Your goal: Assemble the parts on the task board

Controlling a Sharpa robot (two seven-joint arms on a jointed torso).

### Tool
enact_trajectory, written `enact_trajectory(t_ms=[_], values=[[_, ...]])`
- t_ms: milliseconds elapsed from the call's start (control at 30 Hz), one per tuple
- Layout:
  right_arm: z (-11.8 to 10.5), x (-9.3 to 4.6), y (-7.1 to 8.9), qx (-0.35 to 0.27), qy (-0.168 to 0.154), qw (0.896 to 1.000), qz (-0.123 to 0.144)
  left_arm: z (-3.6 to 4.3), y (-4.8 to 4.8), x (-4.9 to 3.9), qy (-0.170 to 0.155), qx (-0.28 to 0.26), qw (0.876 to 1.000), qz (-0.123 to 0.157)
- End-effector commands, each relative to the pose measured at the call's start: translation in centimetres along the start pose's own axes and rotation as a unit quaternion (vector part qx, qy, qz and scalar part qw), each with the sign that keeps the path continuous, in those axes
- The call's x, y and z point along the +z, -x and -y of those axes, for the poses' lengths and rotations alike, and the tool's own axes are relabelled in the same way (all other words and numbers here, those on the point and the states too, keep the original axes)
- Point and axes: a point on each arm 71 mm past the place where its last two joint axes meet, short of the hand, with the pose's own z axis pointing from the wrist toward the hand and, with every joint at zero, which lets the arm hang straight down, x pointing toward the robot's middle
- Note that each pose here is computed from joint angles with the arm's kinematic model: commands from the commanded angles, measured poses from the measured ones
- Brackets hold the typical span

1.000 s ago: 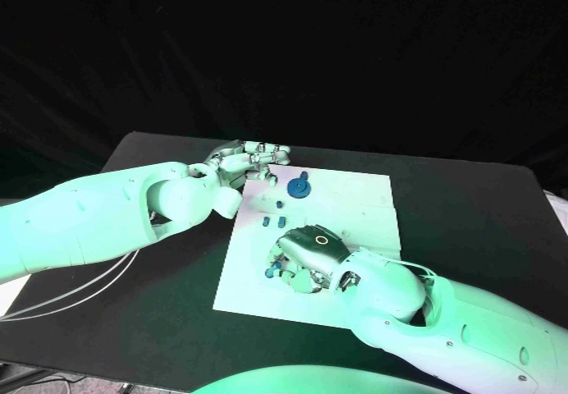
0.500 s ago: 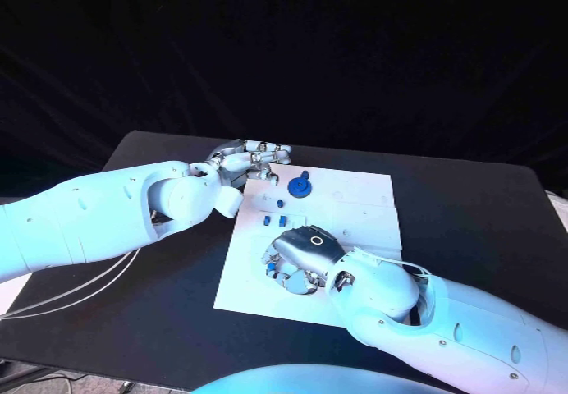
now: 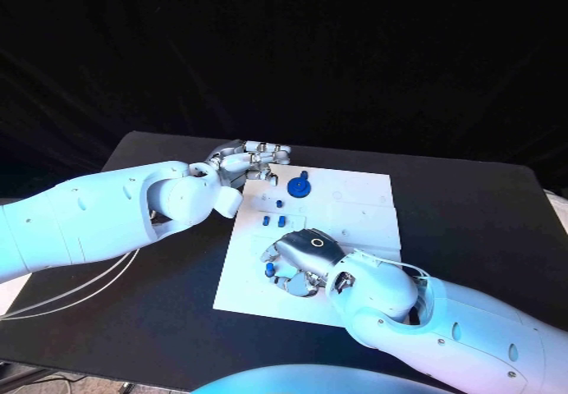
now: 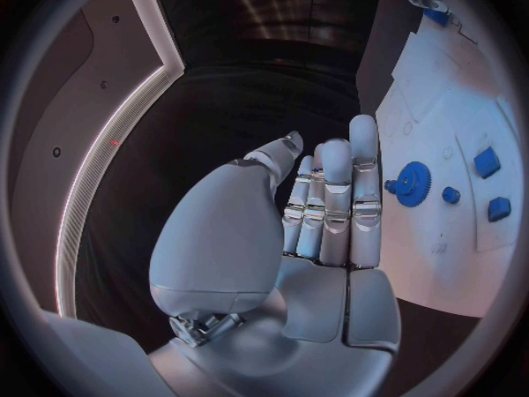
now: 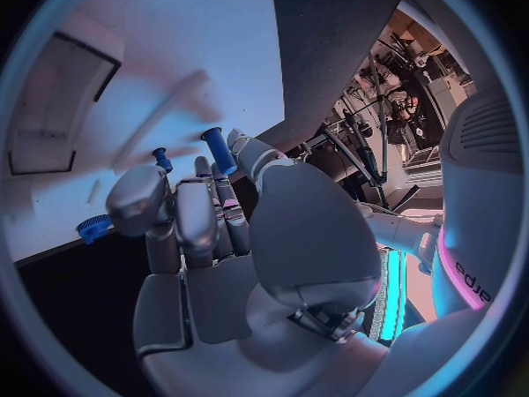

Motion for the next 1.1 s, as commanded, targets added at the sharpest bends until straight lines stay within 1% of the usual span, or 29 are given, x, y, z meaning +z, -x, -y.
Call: enact_trajectory(t_ms=[33,133,233,300,333,400,500,533,667,800,867,933,1000,1100], values=[[0.1,-0.4,0.6,0.019,0.002,0.999,0.041,0.04,-0.19,0.04,-0.001,0.000,1.000,-0.009],[0.5,-1.0,1.2,0.036,0.002,0.997,0.070,0.04,-0.13,0.03,0.000,0.000,1.000,-0.009],[1.0,-1.6,1.9,0.054,-0.003,0.995,0.087,0.03,-0.08,0.02,0.000,0.000,1.000,-0.009],[1.8,-2.5,2.5,0.075,-0.016,0.992,0.097,0.04,-0.02,-0.01,0.000,0.000,1.000,-0.009],[2.5,-3.2,2.9,0.089,-0.029,0.991,0.099,0.04,0.02,-0.05,0.000,0.000,1.000,-0.009],[4.0,-4.4,3.6,0.122,-0.061,0.986,0.093,0.05,0.10,-0.11,0.000,0.001,1.000,-0.008],[6.2,-6.4,4.2,0.166,-0.109,0.977,0.081,0.08,0.29,-0.28,0.000,0.001,1.000,-0.006],[7.2,-7.3,4.5,0.177,-0.130,0.973,0.077,0.10,0.41,-0.37,0.000,0.001,1.000,-0.005],[9.9,-10.3,4.9,0.188,-0.185,0.962,0.069,0.18,1.02,-0.81,-0.001,0.003,1.000,0.002],[11.2,-12.9,4.9,0.185,-0.225,0.955,0.060,0.10,1.45,-1.03,0.000,0.004,1.000,0.006],[11.5,-13.8,4.9,0.168,-0.236,0.955,0.058,0.02,1.54,-1.08,0.001,0.004,1.000,0.007],[11.7,-14.4,4.9,0.144,-0.245,0.957,0.053,-0.07,1.61,-1.09,0.002,0.004,1.000,0.007],[11.8,-14.7,4.9,0.121,-0.253,0.959,0.051,-0.16,1.64,-1.08,0.003,0.004,1.000,0.007],[11.8,-14.9,4.9,0.088,-0.265,0.959,0.044,-0.25,1.65,-1.09,0.004,0.003,1.000,0.007]])
